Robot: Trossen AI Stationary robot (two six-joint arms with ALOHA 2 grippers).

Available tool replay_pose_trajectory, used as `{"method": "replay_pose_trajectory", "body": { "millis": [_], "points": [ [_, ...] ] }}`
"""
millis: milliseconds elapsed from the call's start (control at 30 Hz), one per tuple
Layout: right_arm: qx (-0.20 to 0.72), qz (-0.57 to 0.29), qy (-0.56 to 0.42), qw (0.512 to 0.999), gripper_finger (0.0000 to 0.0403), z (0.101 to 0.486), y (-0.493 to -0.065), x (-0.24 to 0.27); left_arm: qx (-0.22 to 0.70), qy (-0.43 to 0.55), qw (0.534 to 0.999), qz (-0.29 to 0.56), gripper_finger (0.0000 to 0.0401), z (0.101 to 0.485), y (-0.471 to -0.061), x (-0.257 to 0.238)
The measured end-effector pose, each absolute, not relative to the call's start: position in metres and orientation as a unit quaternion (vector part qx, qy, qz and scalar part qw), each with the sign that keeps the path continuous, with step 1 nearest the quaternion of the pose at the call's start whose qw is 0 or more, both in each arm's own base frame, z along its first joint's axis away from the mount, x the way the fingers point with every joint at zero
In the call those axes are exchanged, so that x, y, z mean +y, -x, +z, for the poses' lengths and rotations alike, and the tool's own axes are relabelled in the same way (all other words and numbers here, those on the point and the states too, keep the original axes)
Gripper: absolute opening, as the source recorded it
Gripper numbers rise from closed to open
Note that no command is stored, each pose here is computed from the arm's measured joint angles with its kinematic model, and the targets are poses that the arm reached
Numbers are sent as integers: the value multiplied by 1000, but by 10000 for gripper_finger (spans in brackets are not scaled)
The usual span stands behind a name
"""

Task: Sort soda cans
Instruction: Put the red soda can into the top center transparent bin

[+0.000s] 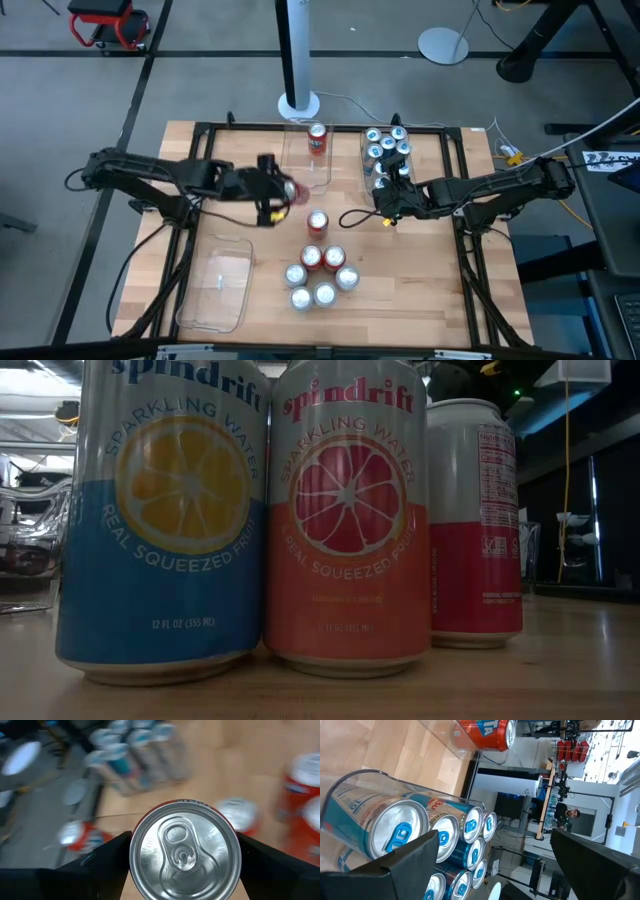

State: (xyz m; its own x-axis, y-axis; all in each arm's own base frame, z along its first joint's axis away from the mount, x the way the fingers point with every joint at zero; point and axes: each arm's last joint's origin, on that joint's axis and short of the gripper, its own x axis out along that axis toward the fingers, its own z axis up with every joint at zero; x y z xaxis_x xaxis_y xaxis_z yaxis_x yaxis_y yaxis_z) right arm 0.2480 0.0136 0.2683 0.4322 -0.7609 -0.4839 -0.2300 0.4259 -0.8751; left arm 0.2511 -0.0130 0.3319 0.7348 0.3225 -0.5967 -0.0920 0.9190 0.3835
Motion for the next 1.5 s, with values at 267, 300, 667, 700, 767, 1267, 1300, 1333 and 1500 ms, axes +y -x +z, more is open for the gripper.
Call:
{"method": "replay_pose_trajectory", "body": {
  "millis": [267,300,667,700,767,1267,1300,1333,1500],
  "points": [
    [496,-194,499,683,380,268,-248,13,307,-155,908,241,304,349,-243,48],
    [496,-194,499,683,380,268,-248,14,304,-150,905,256,304,349,-244,56],
    [496,-194,499,683,380,268,-248,13,313,-72,886,335,305,330,-245,139],
    [496,-194,499,683,380,268,-248,13,312,-63,887,335,305,326,-247,146],
    [496,-194,499,683,380,268,-248,13,317,-50,886,336,305,317,-251,159],
    [497,-193,501,682,380,268,-248,14,386,30,857,341,305,238,-275,220],
    [497,-193,501,682,380,268,-248,13,387,35,857,339,305,235,-275,221],
    [497,-193,501,682,380,268,-248,14,389,40,857,336,305,233,-275,222],
    [497,-193,501,682,380,268,-248,14,393,53,858,327,306,223,-278,227]
  ]
}}
